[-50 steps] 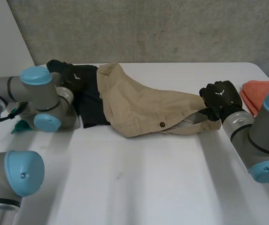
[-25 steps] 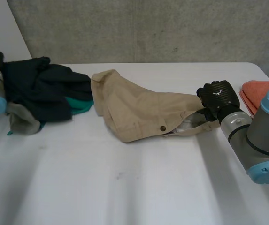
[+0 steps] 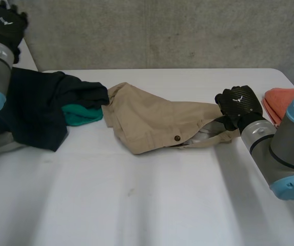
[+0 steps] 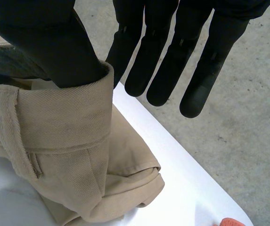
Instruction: Fold the laundry.
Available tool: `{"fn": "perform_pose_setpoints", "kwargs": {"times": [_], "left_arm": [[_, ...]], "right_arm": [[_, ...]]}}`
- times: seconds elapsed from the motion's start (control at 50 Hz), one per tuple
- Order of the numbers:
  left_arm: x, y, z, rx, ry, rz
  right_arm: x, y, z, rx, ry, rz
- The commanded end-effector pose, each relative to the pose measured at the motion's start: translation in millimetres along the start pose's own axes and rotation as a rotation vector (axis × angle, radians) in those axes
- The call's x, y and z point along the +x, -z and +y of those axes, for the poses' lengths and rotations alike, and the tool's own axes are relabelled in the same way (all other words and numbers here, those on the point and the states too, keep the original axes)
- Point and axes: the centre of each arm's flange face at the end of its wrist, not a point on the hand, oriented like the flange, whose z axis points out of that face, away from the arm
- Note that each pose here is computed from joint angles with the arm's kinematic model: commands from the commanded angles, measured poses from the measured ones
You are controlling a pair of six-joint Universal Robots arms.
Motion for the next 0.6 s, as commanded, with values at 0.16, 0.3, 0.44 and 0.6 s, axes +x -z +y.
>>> {"fn": "perform_pose_setpoints", "kwargs": {"times": [0.16, 0.3, 0.44, 0.6], "left_arm": [[95, 1, 46, -0.124, 0.085, 0.331], [109, -17, 99, -0.168, -0.031, 0.295], [115, -15, 137, -0.228, -0.06, 0.347], [78, -28, 179, -0.361, -0.362, 0.137]], "right_arm": [[1, 0, 1, -0.003, -0.001, 0.003], [5, -1, 2, -0.007, 0.0, 0.012], [5, -1, 2, -0.007, 0.003, 0.012], [3, -1, 2, -0.006, 0.005, 0.007]]}}
